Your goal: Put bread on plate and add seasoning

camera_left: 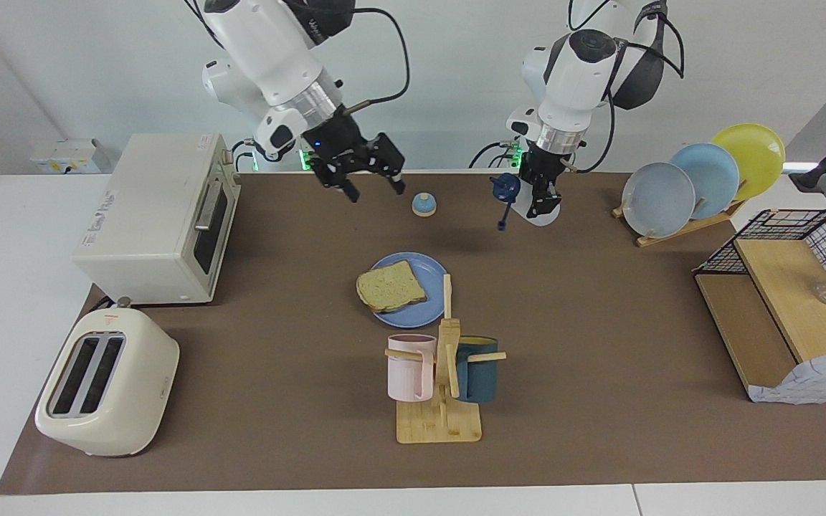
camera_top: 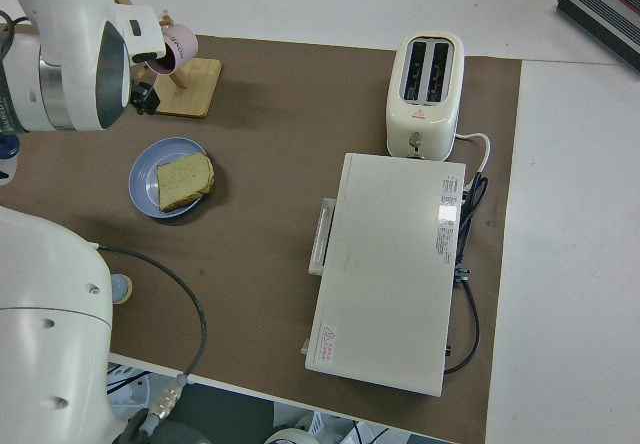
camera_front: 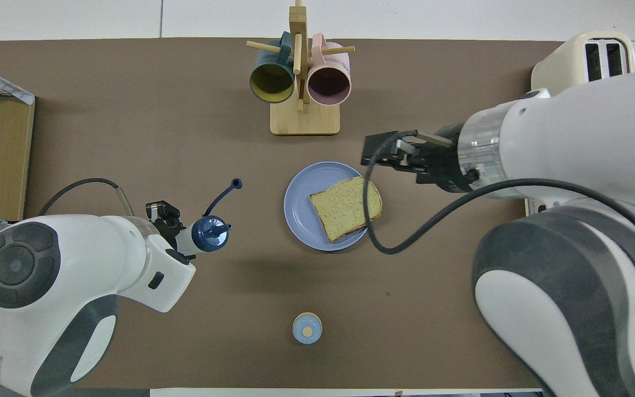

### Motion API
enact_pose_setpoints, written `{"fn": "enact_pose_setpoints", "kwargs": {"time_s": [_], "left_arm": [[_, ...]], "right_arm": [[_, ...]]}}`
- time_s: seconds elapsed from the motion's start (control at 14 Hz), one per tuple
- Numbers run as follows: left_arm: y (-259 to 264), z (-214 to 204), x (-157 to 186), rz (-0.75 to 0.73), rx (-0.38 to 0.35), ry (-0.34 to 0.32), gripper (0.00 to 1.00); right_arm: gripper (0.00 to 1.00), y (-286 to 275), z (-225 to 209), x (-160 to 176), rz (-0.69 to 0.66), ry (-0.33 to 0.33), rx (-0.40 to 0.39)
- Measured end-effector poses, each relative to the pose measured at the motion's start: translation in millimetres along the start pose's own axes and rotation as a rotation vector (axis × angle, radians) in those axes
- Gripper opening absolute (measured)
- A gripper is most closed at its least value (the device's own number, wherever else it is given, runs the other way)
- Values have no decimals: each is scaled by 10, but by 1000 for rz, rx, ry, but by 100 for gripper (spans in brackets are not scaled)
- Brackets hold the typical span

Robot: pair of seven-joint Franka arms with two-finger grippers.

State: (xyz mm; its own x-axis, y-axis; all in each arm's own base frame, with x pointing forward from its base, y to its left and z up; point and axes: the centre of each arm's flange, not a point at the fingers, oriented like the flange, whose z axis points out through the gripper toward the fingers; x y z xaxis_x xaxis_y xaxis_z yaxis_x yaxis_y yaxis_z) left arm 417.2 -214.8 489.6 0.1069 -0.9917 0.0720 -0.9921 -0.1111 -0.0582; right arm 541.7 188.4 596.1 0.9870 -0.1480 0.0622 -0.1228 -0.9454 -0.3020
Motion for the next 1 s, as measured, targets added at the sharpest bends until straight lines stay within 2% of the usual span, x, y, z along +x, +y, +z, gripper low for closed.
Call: {"fn": "enact_pose_setpoints", "kwargs": {"time_s": [0.14, 0.29, 0.43, 0.64, 0.86, 1.0], "left_arm": [[29, -40, 85, -5, 29, -24, 46], [96, -74, 276, -6, 59, -56, 46], [164, -59, 572, 0, 73, -124, 46], [213, 237, 1050, -5, 106, -236, 46], [303, 687, 1317, 22, 120, -353, 46], [339, 812, 1441, 44, 113, -424, 46]], "right_arm": [[100, 655, -154, 194, -102, -22, -135], [100, 1261, -365, 312, -105, -67, -197], [100, 1662, -611, 317, -107, -121, -258], [100, 1790, -738, 259, -100, -169, -314], [100, 1786, -686, 264, -103, -183, -324], [100, 1789, -678, 268, -104, -184, -330]]}}
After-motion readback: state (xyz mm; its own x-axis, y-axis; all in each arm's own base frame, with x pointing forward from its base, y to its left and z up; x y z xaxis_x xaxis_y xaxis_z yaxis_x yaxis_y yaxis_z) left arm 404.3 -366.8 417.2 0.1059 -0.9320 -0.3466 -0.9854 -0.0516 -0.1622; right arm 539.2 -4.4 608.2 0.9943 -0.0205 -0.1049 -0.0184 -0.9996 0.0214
